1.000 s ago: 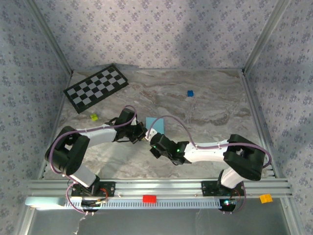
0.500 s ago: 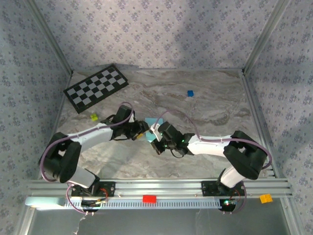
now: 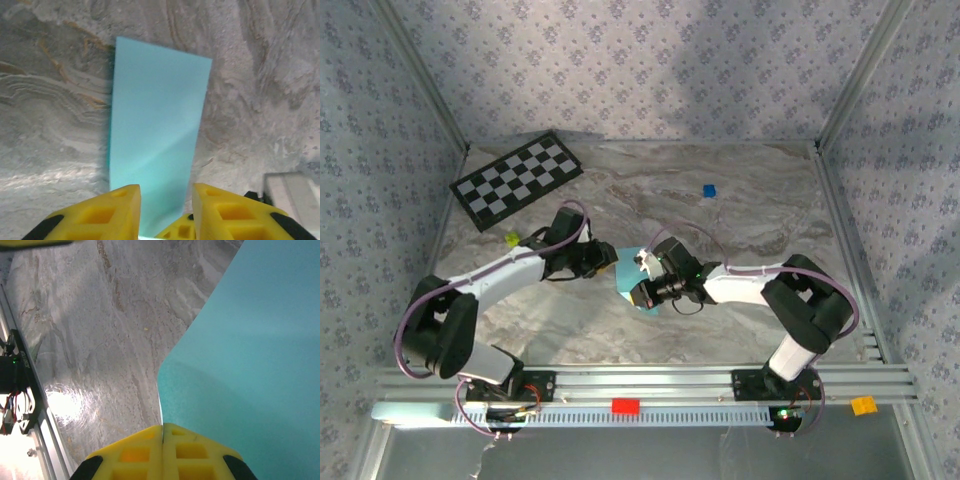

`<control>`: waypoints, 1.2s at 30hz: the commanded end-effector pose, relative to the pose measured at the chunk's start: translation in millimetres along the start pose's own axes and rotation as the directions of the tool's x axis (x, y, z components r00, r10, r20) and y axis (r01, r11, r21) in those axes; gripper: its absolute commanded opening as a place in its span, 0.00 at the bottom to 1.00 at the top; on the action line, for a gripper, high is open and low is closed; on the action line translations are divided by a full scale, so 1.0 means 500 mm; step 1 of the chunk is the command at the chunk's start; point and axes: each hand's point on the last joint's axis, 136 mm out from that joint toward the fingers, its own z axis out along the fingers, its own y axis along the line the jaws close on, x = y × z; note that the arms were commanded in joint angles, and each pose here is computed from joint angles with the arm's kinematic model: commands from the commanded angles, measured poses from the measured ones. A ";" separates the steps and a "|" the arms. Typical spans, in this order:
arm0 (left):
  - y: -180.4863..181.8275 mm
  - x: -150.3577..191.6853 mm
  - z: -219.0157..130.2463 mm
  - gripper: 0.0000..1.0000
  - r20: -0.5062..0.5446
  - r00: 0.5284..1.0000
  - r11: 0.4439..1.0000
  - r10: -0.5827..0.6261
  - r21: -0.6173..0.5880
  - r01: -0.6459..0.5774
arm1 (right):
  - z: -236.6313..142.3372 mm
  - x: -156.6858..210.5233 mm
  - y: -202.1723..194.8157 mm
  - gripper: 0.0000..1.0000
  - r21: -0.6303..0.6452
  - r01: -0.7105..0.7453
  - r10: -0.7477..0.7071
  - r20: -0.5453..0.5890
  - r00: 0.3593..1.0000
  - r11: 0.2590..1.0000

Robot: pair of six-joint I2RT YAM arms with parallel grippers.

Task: Fold a paper plane with a square sheet of paper (pick it up from the middle)
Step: Third fold the triangle at the center of the table.

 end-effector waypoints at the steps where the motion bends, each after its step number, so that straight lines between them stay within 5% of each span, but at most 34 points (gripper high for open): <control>1: -0.026 -0.012 0.010 0.28 -0.019 0.999 0.999 0.026 0.032 -0.025 | -0.002 -0.016 0.019 0.00 -0.037 -0.020 0.019 -0.006 1.000 0.999; 26: -0.071 -0.043 0.095 0.17 -0.119 0.991 0.994 0.062 0.102 -0.050 | -0.011 -0.038 -0.012 0.00 -0.051 -0.154 0.157 0.045 0.987 0.987; 36: -0.019 -0.023 0.153 0.15 -0.187 0.981 0.997 0.052 0.057 -0.042 | -0.008 -0.032 -0.020 0.00 -0.045 -0.165 0.166 0.021 0.986 0.985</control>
